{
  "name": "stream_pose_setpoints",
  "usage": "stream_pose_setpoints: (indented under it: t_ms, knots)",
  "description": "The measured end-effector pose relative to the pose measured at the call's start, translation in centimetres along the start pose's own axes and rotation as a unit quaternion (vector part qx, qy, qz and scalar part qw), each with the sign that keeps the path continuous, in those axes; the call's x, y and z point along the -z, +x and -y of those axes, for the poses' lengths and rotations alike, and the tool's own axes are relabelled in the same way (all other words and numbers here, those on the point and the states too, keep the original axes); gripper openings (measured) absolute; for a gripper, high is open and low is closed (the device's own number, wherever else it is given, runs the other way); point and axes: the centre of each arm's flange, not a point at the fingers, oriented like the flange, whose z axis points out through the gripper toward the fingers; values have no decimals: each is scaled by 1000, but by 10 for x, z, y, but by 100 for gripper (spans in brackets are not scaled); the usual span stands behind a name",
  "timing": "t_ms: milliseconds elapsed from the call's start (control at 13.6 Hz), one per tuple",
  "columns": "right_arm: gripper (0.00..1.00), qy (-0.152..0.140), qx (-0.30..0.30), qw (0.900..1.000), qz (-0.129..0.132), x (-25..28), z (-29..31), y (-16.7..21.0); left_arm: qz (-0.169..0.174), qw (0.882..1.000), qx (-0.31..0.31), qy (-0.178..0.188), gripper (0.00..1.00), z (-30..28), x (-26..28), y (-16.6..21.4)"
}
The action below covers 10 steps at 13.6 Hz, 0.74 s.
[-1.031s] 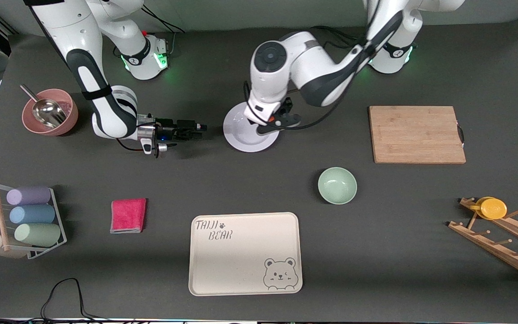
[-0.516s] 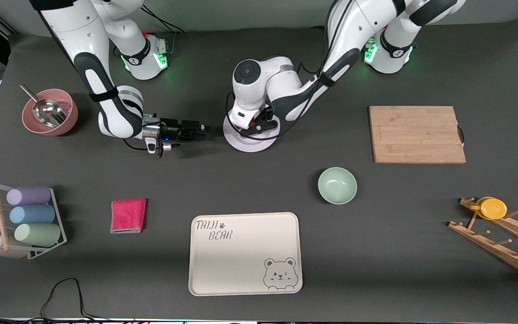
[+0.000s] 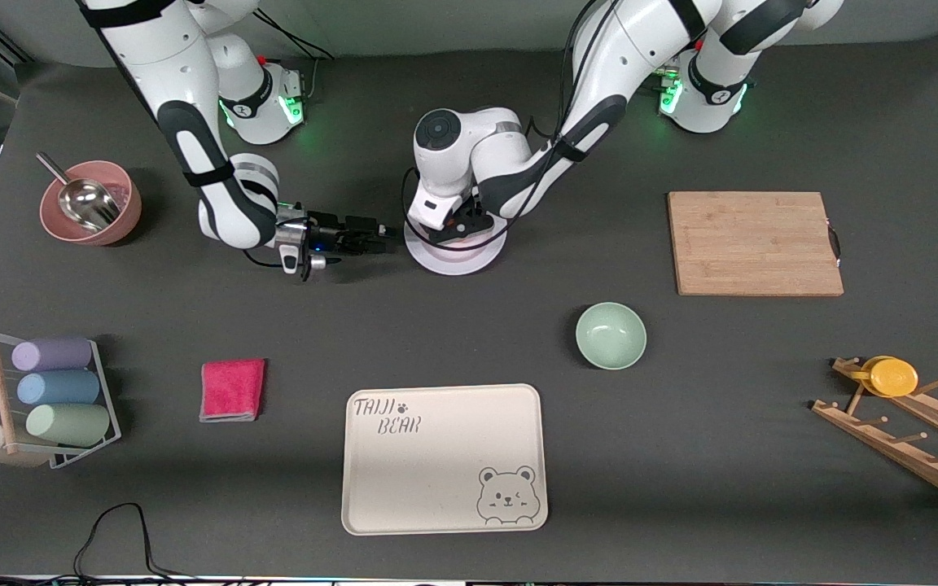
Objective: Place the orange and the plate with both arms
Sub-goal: 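Lower the orange onto the plate while the right gripper grips the plate rim, then open the left gripper and withdraw it to the board side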
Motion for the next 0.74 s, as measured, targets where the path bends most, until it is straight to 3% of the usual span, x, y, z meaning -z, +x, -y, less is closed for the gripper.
stream_pose_setpoints:
  t_ms: [74, 368, 589, 736]
  knots:
    - [100, -4, 1, 1000, 1, -3, 0, -2, -1, 1000, 1, -1, 67, 0, 0, 1]
    - [100, -12, 1, 1000, -6, -1, -2, -1, -3, 1000, 7, -3, 100, 0, 2, 8]
    - [100, -14, 11, 1000, -9, -1, -5, -1, -19, 1000, 7, 13, 100, 5, 17, 33]
    - [100, -14, 11, 1000, -13, -4, -9, -3, -35, 999, -4, 34, 100, 22, 53, 76]
